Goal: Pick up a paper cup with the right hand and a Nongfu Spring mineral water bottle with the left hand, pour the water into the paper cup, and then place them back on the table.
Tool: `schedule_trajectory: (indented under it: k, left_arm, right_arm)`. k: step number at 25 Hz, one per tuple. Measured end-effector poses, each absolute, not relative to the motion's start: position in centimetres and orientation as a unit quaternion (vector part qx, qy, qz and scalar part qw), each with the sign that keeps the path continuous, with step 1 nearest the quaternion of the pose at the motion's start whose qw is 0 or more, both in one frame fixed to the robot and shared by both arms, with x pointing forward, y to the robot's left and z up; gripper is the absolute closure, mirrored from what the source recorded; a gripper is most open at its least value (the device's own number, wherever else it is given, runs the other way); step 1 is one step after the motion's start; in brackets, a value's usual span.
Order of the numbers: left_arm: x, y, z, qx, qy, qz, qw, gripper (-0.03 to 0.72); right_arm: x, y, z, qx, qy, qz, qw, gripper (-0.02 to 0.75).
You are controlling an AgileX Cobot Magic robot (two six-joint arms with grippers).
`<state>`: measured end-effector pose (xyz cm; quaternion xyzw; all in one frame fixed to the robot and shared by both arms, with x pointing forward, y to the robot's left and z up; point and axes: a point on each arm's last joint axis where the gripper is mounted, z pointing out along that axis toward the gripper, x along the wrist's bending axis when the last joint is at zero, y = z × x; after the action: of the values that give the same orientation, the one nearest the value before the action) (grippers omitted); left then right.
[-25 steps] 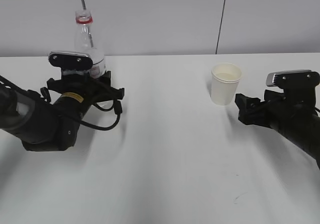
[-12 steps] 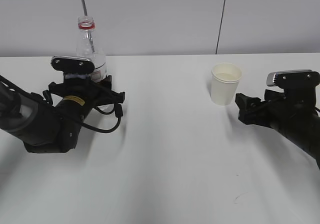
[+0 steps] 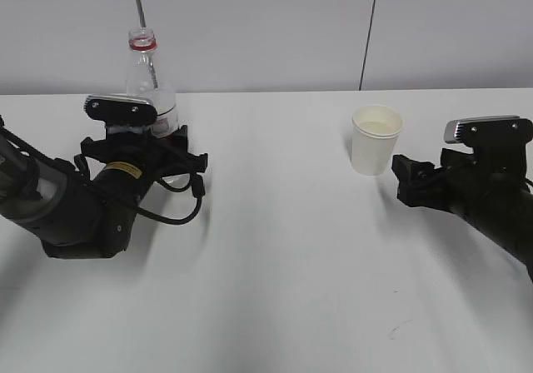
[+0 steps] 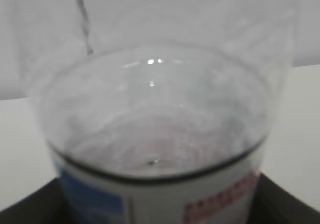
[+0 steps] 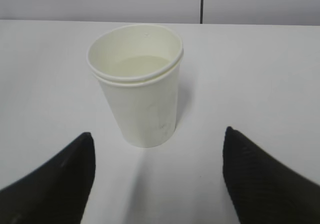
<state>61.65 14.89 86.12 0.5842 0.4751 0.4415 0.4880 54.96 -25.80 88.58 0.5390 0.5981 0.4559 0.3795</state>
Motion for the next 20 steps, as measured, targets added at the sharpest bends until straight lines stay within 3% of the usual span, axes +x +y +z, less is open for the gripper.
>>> schedule_trajectory:
  k: [6,20]
  left_arm:
    - [61.6,14.9,86.1,0.585,0.476,0.441,0.487,0.162]
    - [59.8,15.9,88.3,0.578,0.49,0.44,0.481,0.152]
  right_arm:
    - [55.0,-25.8,88.6,0.539,0.598,0.456,0.379,0.146]
    - [55.0,-25.8,88.6,0.539,0.598,0.457,0.38,0.146]
